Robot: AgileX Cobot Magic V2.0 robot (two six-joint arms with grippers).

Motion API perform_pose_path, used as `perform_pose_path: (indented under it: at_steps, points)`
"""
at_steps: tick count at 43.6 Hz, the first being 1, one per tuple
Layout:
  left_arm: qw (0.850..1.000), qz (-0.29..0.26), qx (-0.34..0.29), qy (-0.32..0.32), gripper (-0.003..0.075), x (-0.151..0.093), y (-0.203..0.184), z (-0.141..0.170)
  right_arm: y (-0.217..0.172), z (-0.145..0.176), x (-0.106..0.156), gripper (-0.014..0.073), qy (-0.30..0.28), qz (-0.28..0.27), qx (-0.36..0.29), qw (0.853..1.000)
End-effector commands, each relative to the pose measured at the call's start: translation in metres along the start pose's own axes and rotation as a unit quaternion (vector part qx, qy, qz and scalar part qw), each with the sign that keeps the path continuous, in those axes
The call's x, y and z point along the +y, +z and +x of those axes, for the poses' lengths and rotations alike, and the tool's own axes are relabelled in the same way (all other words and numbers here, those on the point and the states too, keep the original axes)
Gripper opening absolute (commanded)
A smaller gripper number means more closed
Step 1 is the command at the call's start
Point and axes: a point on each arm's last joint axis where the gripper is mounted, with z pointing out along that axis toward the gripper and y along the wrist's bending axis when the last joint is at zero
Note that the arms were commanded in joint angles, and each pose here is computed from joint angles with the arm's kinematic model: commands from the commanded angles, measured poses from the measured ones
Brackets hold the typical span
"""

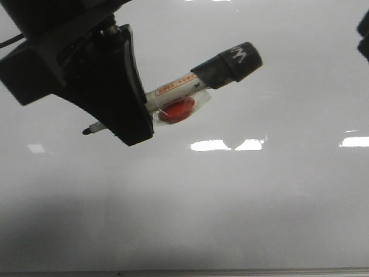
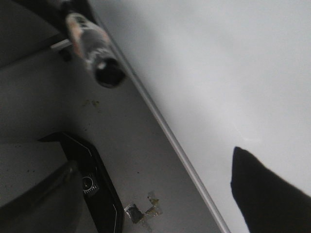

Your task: Write number 7 on whiteboard

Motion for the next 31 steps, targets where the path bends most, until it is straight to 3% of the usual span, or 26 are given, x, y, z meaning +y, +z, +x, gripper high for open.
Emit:
perform_pose_path:
  at_steps: [1, 10, 22, 26, 31]
  points:
    - [0.999, -0.022, -0.047, 0.010, -0.0020, -0.001, -0.018, -0.014, 0.003, -0.022, 0.005, 0.0634, -0.051, -0.019, -0.037, 0.998]
    - [0.998, -0.021, -0.048, 0.016, -0.0020, -0.003, -0.018, -0.016, 0.028, -0.047, 0.011, 0.0634, -0.094, -0.050, -0.043, 0.993]
    - [0.998, -0.022, -0.049, 0.017, -0.0020, -0.003, -0.018, -0.016, 0.055, -0.064, 0.010, 0.0624, -0.089, -0.081, -0.037, 0.992]
    - [0.998, -0.022, -0.049, 0.017, -0.0020, -0.003, -0.018, -0.016, 0.055, -0.065, 0.010, 0.0538, -0.083, -0.084, -0.042, 0.992]
    - [0.998, -0.025, -0.052, 0.016, -0.0020, -0.002, -0.018, -0.017, 0.055, -0.065, 0.011, 0.0355, -0.083, -0.088, -0.039, 0.992]
